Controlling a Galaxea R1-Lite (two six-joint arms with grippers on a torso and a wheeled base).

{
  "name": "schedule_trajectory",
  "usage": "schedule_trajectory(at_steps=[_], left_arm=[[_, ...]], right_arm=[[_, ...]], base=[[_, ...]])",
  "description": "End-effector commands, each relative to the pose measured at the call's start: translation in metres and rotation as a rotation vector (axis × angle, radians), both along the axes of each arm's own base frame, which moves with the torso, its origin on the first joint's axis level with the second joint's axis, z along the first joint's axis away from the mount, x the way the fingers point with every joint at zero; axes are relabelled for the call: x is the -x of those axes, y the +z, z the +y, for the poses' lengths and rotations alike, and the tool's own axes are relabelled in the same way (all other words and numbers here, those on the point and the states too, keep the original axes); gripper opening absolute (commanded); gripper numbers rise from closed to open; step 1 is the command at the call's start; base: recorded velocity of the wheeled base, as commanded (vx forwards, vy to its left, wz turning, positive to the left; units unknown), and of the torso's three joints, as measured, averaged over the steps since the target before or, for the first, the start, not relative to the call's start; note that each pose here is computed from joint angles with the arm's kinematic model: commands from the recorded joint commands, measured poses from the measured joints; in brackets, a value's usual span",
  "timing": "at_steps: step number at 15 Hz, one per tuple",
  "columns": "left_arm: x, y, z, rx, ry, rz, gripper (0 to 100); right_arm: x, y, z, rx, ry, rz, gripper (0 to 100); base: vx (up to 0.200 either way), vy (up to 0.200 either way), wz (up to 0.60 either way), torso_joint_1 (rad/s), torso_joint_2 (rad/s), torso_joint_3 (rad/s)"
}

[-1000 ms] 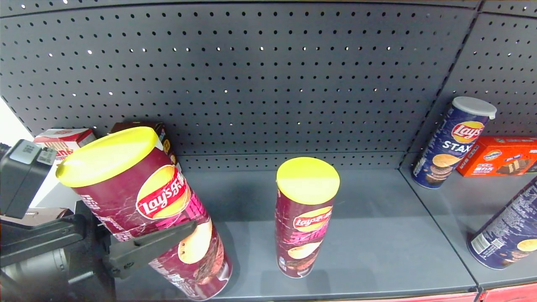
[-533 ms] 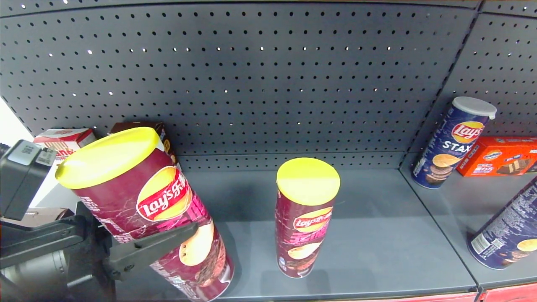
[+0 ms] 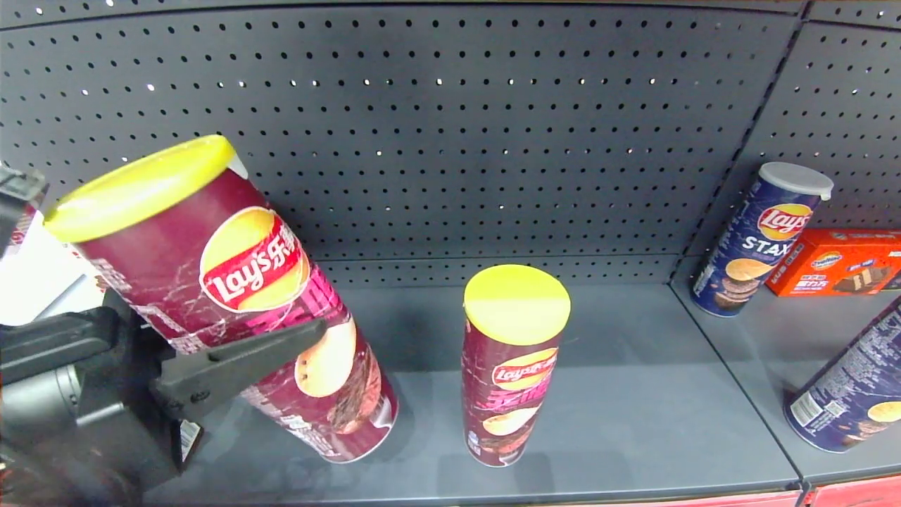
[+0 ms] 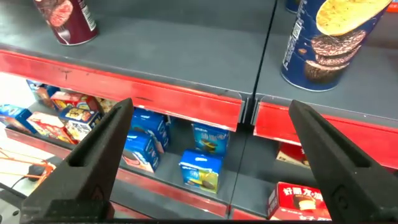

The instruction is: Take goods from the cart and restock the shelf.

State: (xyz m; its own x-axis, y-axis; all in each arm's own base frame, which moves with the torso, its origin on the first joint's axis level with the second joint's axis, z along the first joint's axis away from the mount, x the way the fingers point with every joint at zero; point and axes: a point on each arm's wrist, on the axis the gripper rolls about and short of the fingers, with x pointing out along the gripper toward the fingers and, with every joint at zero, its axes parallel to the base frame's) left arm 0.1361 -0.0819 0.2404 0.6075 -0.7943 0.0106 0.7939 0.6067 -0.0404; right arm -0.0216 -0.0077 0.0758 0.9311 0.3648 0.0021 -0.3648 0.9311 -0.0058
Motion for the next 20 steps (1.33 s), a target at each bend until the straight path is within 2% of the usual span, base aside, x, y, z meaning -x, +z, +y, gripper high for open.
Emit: schedule_trajectory(at_steps=[1,3,4,5,6,7,8,11,12,16,17,18,20], left_arm=[[-0.013,0.021,-0.005,0.011,0.007,-0.019,0],[-0.024,0.041,-0.01,0.004,0.016,-0.007,0],[-0.028,0.047,-0.009,-0.017,0.028,0.023,0],[-0.031,0.045,-0.011,-0.034,0.02,0.046,0],[-0.032,0.044,-0.013,-0.047,0.018,0.038,0],[-0.04,0.036,-0.015,-0.11,0.023,0.008,0],[-0.047,0.032,-0.016,-0.147,0.03,0.001,0],[-0.077,0.012,-0.028,-0.22,0.024,0.038,0],[-0.089,0.008,-0.033,-0.236,0.023,0.034,0],[-0.129,-0.001,-0.052,-0.244,0.004,0.037,0],[-0.143,-0.006,-0.059,-0.267,-0.004,0.005,0],[-0.151,-0.013,-0.063,-0.291,-0.018,-0.002,0],[-0.164,-0.019,-0.07,-0.286,-0.088,-0.005,0]], right_arm=[[0.0,0.0,0.0,0.001,0.001,0.0,100],[0.0,0.0,0.0,0.0,0.001,-0.001,100],[0.0,0.0,0.0,0.001,0.001,0.0,100],[0.0,0.0,0.0,0.0,0.001,-0.001,100],[0.0,0.0,0.0,0.0,0.001,-0.001,100],[0.0,0.0,0.0,0.001,0.001,0.0,100],[0.0,0.0,0.0,0.001,0.001,0.0,100],[0.0,0.0,0.0,0.001,0.001,0.0,100],[0.0,0.0,0.0,0.0,0.001,-0.001,100],[0.0,0.0,0.0,0.001,-0.001,0.0,100],[0.0,0.0,0.0,0.001,0.001,0.0,100],[0.0,0.0,0.0,0.001,0.001,0.0,100],[0.0,0.0,0.0,0.001,0.001,0.002,100]], base=[[0.0,0.0,0.0,0.0,0.0,0.0],[0.0,0.0,0.0,0.0,0.0,0.0],[0.0,0.0,0.0,0.0,0.0,0.0],[0.0,0.0,0.0,0.0,0.0,0.0],[0.0,0.0,0.0,0.0,0.0,0.0],[0.0,0.0,0.0,0.0,0.0,0.0],[0.0,0.0,0.0,0.0,0.0,0.0],[0.0,0.0,0.0,0.0,0.0,0.0],[0.0,0.0,0.0,0.0,0.0,0.0],[0.0,0.0,0.0,0.0,0.0,0.0],[0.0,0.0,0.0,0.0,0.0,0.0],[0.0,0.0,0.0,0.0,0.0,0.0],[0.0,0.0,0.0,0.0,0.0,0.0]])
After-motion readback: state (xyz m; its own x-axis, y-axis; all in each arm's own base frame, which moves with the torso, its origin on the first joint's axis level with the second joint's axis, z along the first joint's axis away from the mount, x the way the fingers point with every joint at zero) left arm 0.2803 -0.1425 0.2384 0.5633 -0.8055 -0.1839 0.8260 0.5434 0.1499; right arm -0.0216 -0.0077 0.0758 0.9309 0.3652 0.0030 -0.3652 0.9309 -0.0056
